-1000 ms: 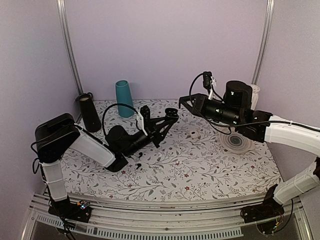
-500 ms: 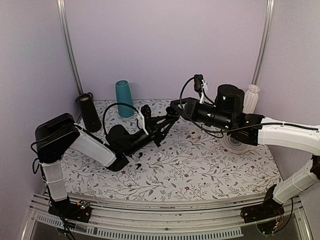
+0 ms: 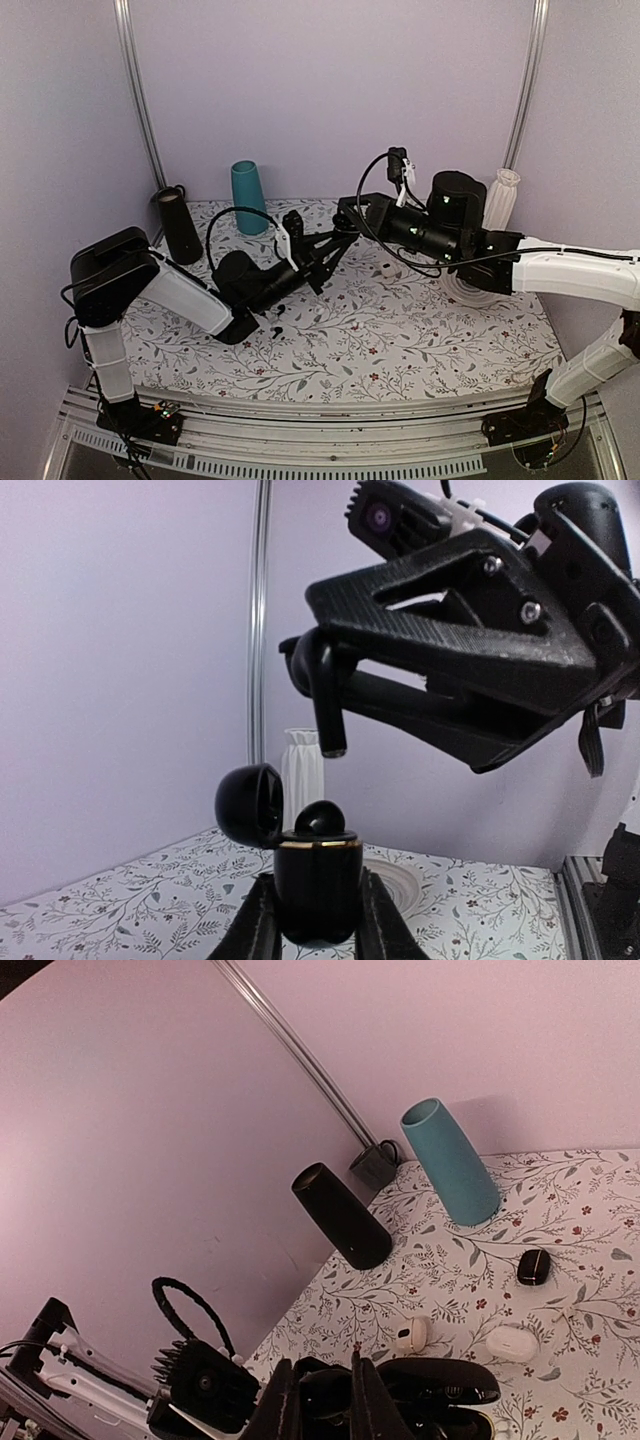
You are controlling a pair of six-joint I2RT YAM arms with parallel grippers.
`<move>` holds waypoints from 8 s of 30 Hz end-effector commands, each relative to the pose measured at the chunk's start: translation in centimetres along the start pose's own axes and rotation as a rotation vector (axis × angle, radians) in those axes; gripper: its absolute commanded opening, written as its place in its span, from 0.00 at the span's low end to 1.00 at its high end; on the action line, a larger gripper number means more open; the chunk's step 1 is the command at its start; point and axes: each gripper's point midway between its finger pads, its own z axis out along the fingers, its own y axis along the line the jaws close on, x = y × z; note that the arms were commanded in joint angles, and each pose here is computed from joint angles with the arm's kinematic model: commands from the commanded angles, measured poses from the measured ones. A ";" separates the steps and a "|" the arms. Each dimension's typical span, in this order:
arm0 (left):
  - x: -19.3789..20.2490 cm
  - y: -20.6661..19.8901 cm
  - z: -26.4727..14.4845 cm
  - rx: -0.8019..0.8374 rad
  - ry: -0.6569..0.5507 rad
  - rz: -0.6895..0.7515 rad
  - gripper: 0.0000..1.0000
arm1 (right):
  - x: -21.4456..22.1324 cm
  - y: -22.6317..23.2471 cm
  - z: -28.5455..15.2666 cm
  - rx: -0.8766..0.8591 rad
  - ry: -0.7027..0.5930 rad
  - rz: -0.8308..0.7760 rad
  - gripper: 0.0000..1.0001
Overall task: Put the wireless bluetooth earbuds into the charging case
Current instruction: Insert the left earbud into the left side groove of the charging case, then close the charging case with the earbuds, then pass from the left arm to the right
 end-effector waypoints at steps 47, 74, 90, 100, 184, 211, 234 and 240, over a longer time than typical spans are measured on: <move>-4.2 -0.6 -0.3 -0.072 -0.094 0.170 0.00 | 3.5 -0.8 1.1 0.025 0.059 0.019 0.12; -5.7 2.1 -0.2 -0.240 -0.131 0.233 0.00 | 4.4 -0.1 1.8 -0.011 0.096 0.092 0.12; -6.1 2.4 -0.5 -0.259 -0.146 0.262 0.00 | 4.9 -0.5 2.5 0.032 0.135 0.125 0.12; -5.5 2.4 -0.9 -0.256 -0.132 0.231 0.00 | 3.5 -0.2 1.8 0.053 0.111 0.102 0.23; -10.0 -3.2 -3.9 0.392 -0.057 -0.353 0.00 | 0.0 7.2 -3.8 -0.567 0.206 -0.267 0.51; -10.2 -2.7 -2.8 0.398 0.006 -0.444 0.00 | 2.7 7.1 -2.9 -0.599 0.298 -0.304 0.35; -8.6 -1.6 -1.6 0.331 0.099 -0.482 0.44 | 2.7 6.5 -2.3 -0.554 0.269 -0.278 0.03; -7.9 -0.1 -1.5 0.227 0.147 -0.413 0.88 | 1.9 4.7 -1.8 -0.471 0.234 -0.263 0.03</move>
